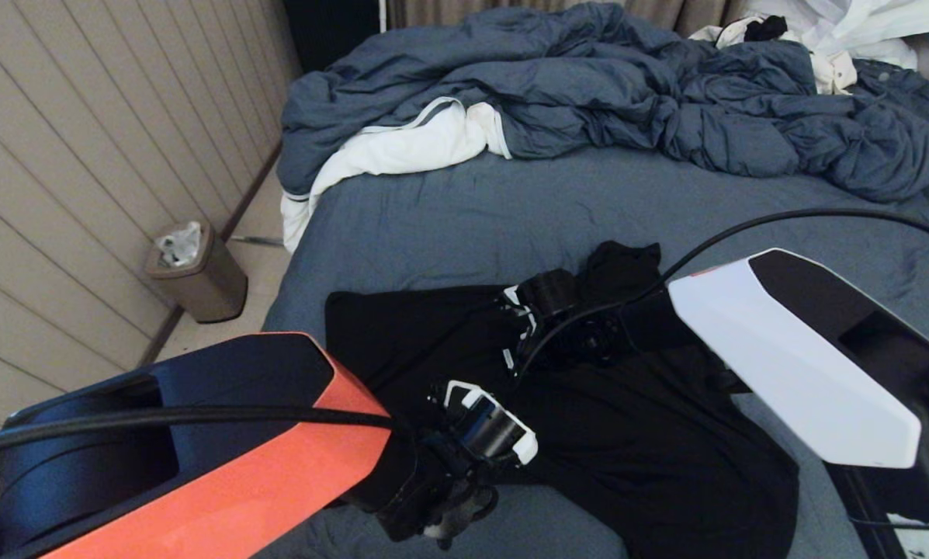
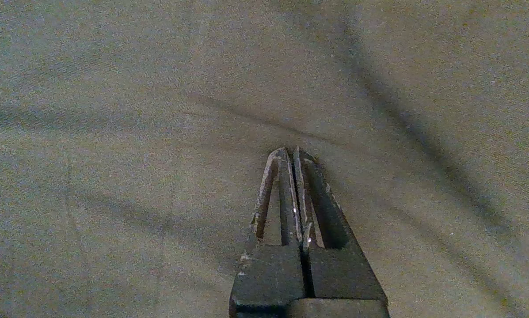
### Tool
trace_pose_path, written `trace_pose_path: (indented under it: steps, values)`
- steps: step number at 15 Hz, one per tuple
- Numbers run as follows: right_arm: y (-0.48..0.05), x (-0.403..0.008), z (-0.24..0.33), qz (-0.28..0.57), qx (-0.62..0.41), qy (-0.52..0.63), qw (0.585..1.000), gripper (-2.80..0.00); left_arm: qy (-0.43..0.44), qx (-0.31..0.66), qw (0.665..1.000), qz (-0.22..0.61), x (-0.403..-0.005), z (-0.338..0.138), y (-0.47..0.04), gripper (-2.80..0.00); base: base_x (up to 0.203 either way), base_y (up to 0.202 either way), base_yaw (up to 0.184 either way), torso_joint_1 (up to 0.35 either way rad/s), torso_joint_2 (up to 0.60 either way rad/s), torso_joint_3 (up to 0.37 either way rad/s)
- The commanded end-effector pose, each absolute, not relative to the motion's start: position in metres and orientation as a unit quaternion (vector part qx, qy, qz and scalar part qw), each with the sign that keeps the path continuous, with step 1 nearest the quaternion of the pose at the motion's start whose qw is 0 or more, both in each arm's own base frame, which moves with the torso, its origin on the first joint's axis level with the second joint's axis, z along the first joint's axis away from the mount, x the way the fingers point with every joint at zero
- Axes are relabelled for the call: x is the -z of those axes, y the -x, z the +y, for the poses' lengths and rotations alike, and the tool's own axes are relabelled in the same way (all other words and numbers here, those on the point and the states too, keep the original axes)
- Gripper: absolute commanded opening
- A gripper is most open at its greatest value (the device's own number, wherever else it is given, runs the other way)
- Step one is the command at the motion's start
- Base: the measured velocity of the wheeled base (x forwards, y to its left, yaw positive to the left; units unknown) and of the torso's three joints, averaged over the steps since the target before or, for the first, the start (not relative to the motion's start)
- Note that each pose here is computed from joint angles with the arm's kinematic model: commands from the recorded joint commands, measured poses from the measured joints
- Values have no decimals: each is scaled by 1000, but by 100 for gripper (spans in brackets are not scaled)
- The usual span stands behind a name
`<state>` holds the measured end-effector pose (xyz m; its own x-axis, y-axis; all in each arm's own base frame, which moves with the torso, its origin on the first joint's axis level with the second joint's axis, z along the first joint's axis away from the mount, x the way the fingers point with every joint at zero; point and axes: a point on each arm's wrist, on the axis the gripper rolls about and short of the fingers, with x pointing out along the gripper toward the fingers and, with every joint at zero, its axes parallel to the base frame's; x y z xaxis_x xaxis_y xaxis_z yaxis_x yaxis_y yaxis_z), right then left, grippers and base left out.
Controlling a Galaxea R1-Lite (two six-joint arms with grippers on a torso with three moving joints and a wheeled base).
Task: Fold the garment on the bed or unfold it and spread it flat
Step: Unford the black T-shirt
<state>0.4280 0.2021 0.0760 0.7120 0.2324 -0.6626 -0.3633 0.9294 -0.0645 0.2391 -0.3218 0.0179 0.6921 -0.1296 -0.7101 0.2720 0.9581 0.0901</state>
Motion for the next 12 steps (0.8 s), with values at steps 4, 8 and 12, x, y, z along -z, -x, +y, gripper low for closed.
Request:
trace_pose_path:
  steps: [4, 8, 12]
  values:
    - [-431, -77, 200, 340, -159, 94, 922, -280, -140, 170, 897, 384, -31, -303, -160, -280, 0, 0, 0, 0, 0, 0]
    - [-430, -77, 200, 341, -159, 94, 922, -280, -98, 156, 914, 361, -50, -304, -172, -280, 0, 0, 0, 0, 0, 0]
    - [-431, -84, 199, 333, -158, 91, 925, -280, -26, 83, 930, 358, -54, -284, -257, -280, 0, 0, 0, 0, 0, 0]
